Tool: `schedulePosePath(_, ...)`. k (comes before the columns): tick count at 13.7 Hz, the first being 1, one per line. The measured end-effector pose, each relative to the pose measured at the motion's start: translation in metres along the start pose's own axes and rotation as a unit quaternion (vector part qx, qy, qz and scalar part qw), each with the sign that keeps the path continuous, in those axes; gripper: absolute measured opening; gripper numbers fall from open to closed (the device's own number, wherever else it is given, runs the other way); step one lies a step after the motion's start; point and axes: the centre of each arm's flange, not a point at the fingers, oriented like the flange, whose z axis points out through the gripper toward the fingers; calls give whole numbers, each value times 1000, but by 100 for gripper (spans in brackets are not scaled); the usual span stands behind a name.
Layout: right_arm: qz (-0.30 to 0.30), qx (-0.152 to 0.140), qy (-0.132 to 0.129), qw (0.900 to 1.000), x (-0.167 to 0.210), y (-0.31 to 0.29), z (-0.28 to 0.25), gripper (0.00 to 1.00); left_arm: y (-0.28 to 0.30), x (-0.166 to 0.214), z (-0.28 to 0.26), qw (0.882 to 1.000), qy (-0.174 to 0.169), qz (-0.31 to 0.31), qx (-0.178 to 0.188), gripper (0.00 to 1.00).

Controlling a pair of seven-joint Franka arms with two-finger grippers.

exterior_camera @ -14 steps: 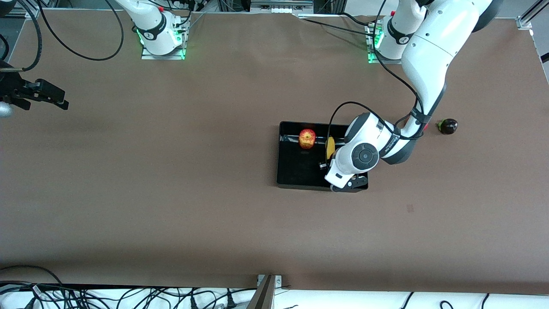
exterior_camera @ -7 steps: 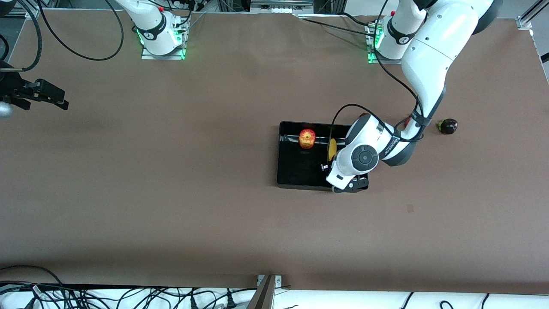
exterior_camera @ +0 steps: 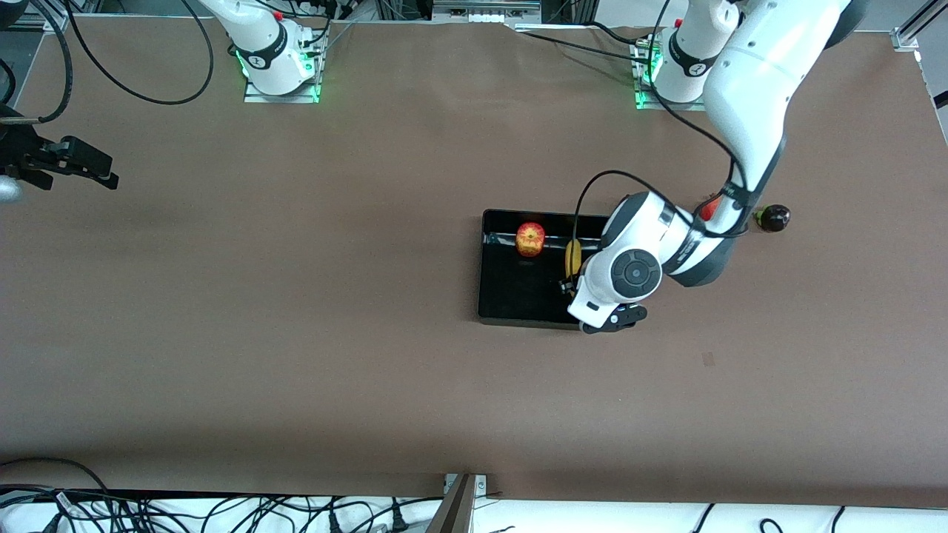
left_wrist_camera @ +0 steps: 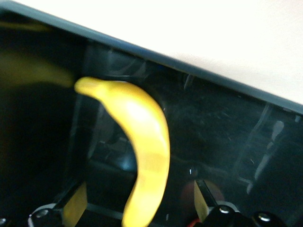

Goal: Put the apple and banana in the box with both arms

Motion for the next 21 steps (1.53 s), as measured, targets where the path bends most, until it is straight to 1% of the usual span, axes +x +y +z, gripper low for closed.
schedulePosePath(2,0,0,0,1000,0,0,0,100,-14,-9,-60,1000,8,-4,6,100)
schedulePosePath(4,0,0,0,1000,0,0,0,100,-38,-12,-116,1000,29,-3,3,100)
schedulePosePath(5,0,0,0,1000,0,0,0,100,-52,-13,-139,999,39,-3,-1,100)
schedulePosePath(7,0,0,0,1000,0,0,0,100,-84,-11,-174,999,45,0,-10,100)
schedulePosePath(12,1,0,0,1000,0,1,0,100,-177,-7,-241,998,48,21,-22,100)
schedulePosePath(16,1,0,0,1000,0,1,0,100,-259,-21,-296,996,72,56,-13,100)
schedulePosePath(18,1,0,0,1000,0,1,0,100,-282,-38,-318,994,80,75,-5,100)
schedulePosePath(21,1,0,1,1000,0,1,0,100,-299,-57,-339,991,91,99,3,100)
